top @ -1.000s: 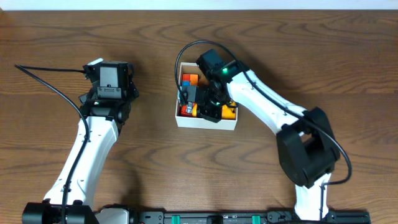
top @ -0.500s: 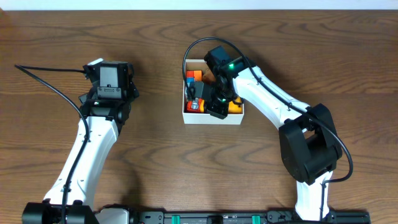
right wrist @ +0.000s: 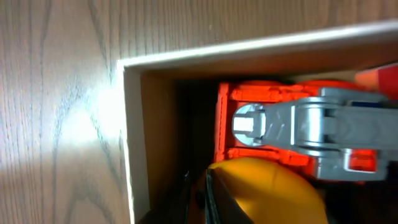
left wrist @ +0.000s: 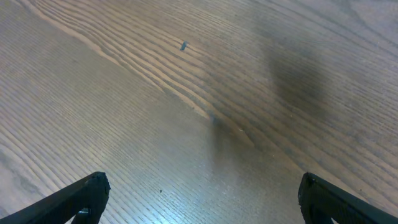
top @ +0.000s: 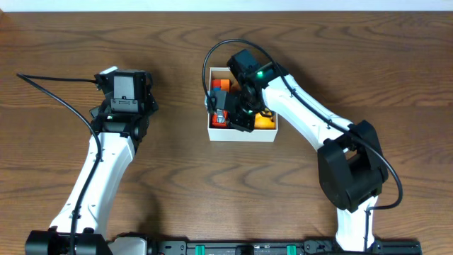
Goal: Pack container
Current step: 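Lower the dinosaur into the box and open the right gripper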
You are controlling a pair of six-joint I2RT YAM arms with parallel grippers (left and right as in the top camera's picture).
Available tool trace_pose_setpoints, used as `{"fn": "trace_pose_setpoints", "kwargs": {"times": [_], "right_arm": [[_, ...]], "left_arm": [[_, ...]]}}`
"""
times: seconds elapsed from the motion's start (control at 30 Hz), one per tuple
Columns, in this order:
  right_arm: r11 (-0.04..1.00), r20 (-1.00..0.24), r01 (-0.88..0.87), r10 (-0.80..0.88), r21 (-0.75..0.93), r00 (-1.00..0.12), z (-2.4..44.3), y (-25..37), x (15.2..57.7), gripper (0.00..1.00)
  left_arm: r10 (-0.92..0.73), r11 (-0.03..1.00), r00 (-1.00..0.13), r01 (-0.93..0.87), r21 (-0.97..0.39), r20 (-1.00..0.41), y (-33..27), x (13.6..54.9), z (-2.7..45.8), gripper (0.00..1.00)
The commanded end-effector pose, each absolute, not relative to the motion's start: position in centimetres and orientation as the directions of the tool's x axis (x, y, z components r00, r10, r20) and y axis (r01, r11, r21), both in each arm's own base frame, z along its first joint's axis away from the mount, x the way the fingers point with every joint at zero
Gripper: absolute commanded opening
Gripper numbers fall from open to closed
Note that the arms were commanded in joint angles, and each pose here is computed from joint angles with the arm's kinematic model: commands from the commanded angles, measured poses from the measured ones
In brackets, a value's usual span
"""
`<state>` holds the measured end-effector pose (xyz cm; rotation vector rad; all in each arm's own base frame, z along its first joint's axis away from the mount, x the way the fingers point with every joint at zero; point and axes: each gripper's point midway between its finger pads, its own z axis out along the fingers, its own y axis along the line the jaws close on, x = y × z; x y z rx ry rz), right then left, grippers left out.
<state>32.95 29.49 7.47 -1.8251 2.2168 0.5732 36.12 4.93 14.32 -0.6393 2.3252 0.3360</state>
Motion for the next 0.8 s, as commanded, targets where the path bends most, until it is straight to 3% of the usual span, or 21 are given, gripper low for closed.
{"fn": "trace_pose_setpoints", "kwargs": {"times": [0.0,0.4,0.77], "right_arm": [[0.148,-0.464,-0.983,-0.867,0.111,-0.183,10.7,30.4,33.4,0.13],[0.167,-0.473,-0.984,-0.863,0.057,-0.174,12.6,29.6,33.9,0.16],[0.276,-0.362,-0.961,-0.898,-0.023,-0.25,11.6,26.0,36.1,0.02]], "left_arm": [[-0.359,0.831,-0.627,-0.552,0.069,-0.692,5.3,36.2,14.5,0.98],[-0.358,0.831,-0.627,-0.552,0.07,-0.691,5.3,36.2,14.5,0.98],[-0.358,0.831,-0.627,-0.552,0.07,-0.691,5.3,36.2,14.5,0.98]]}}
